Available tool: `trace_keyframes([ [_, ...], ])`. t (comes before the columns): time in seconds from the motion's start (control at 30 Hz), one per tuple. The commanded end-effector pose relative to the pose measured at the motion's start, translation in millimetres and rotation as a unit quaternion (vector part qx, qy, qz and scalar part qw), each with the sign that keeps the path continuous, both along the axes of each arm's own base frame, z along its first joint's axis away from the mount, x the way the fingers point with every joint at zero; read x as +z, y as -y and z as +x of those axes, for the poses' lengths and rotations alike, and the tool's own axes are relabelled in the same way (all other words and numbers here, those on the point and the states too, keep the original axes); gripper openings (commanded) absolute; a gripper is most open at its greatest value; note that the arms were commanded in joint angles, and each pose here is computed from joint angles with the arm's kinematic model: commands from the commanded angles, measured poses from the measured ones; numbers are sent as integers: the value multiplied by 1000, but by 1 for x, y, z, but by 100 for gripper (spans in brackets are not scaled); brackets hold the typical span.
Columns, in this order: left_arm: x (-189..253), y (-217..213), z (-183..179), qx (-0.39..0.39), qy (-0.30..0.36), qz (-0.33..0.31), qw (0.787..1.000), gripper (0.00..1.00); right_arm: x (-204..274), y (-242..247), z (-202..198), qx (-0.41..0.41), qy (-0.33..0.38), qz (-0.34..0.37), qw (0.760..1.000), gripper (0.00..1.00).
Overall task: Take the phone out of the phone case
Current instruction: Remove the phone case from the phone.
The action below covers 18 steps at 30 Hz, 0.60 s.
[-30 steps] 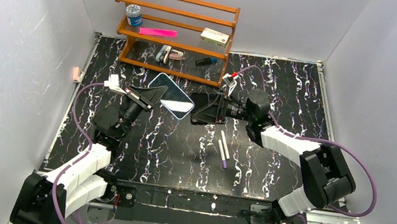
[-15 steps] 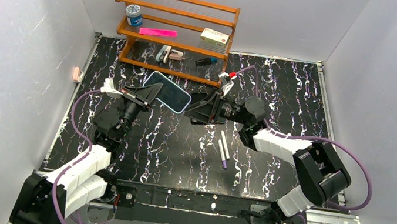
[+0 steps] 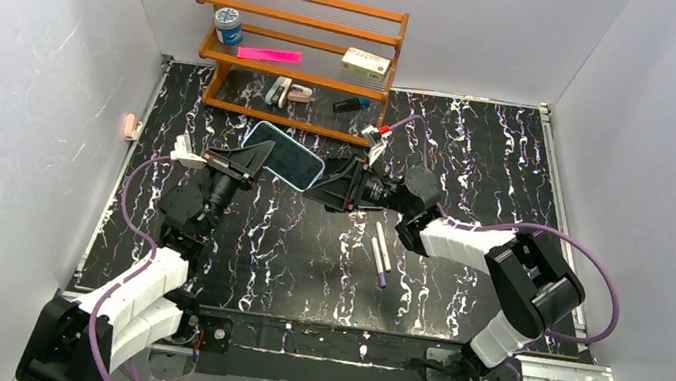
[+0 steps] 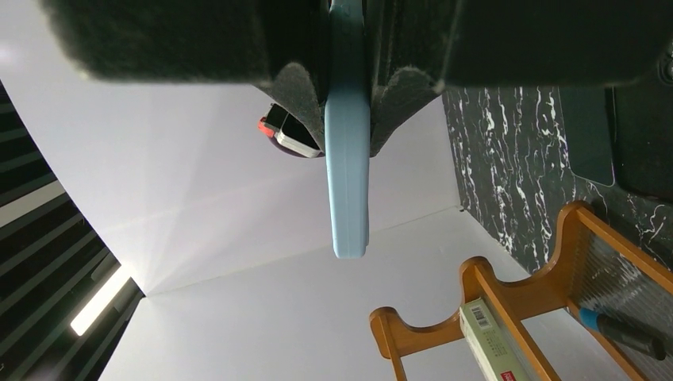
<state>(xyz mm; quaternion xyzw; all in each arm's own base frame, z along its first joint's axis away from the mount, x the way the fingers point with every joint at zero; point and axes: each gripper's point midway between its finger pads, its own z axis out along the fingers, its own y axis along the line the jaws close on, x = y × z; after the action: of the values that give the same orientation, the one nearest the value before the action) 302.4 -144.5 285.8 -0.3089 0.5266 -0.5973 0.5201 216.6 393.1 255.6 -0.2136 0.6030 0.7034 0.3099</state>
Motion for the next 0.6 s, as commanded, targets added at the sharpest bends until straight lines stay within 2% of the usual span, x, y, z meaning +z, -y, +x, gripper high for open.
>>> trace_keyframes([
  [0.0, 33, -6, -10, 3, 55, -32, 998, 0, 33, -6, 2, -4, 45, 47, 998, 52],
  [0.27, 30, -3, -9, -1, 49, -31, 998, 0, 32, -9, 4, -4, 42, 52, 998, 49],
  [0.5, 28, -4, -9, -3, 39, -48, 998, 0, 23, -10, 6, -12, 71, 44, 996, 26],
  [0.57, 26, -1, -8, -11, 32, -54, 998, 0, 20, -10, 8, -16, 91, 43, 995, 16],
])
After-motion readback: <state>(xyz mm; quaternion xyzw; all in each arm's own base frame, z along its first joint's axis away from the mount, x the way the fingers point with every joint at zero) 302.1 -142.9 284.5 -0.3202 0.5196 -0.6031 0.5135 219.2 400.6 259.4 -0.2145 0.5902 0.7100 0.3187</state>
